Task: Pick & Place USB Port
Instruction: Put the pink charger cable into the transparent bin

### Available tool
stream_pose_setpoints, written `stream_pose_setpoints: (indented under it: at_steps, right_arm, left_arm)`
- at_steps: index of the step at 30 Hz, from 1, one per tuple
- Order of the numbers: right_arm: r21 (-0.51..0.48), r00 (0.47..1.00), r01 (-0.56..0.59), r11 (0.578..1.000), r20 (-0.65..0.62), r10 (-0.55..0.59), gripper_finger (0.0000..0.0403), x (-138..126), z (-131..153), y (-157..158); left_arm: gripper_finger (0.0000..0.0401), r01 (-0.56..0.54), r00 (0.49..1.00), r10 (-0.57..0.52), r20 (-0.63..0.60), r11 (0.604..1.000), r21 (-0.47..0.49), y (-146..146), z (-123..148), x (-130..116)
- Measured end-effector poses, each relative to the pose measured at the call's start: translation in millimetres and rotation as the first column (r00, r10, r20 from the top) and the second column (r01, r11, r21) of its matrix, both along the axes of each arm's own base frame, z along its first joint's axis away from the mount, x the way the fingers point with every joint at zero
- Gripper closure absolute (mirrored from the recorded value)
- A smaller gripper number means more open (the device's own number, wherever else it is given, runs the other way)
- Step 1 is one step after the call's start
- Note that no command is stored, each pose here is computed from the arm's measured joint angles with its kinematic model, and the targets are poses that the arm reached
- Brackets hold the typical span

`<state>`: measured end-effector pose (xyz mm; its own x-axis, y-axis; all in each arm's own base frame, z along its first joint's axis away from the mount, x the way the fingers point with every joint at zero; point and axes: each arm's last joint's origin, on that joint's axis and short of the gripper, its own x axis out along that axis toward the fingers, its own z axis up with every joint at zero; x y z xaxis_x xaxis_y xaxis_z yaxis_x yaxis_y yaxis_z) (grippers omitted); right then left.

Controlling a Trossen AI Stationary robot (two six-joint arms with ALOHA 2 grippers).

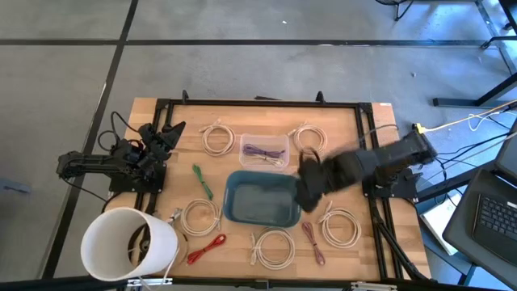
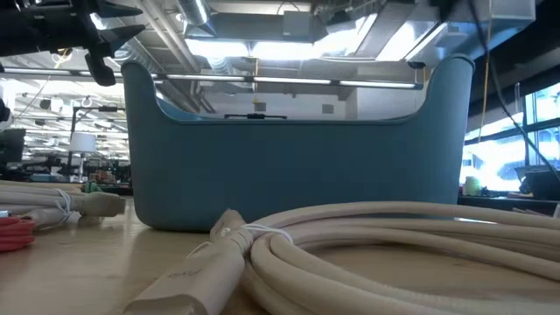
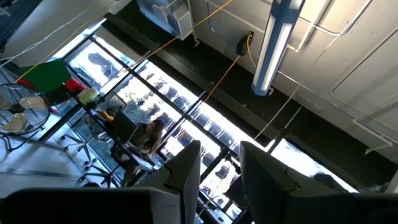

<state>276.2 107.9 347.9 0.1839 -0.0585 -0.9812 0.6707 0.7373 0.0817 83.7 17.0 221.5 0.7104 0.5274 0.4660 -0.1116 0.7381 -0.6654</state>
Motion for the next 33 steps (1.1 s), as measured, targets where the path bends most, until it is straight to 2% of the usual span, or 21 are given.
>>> stream_pose_setpoints:
  at_steps: [4,8,13,24,33]
  right_arm:
    - [0.054,0.991,0.132,0.99,0.029,-0.134,0.0238,-12,-30,40]
    - [0.124,0.969,0.235,0.964,0.05,-0.243,0.0238,-18,-65,64]
    - [0.206,0.947,0.319,0.925,-0.021,-0.322,0.0238,-32,-101,83]
    - [0.33,0.908,0.41,0.851,-0.054,-0.416,0.0238,-61,-154,111]
    - [0.407,0.906,0.388,0.827,-0.006,-0.423,0.0238,-68,-186,109]
  left_arm:
    - [0.0297,0.0,1.0,0.0,0.0,1.0,0.0,0,0,0]
    - [0.0297,0.0,1.0,0.0,0.0,1.0,0.0,0,0,0]
    - [0.0297,0.0,1.0,0.0,0.0,1.0,0.0,0,0,0]
    - [0.0297,0.0,1.0,0.0,0.0,1.0,0.0,0,0,0]
    - [0.0297,0.0,1.0,0.0,0.0,1.0,0.0,0,0,0]
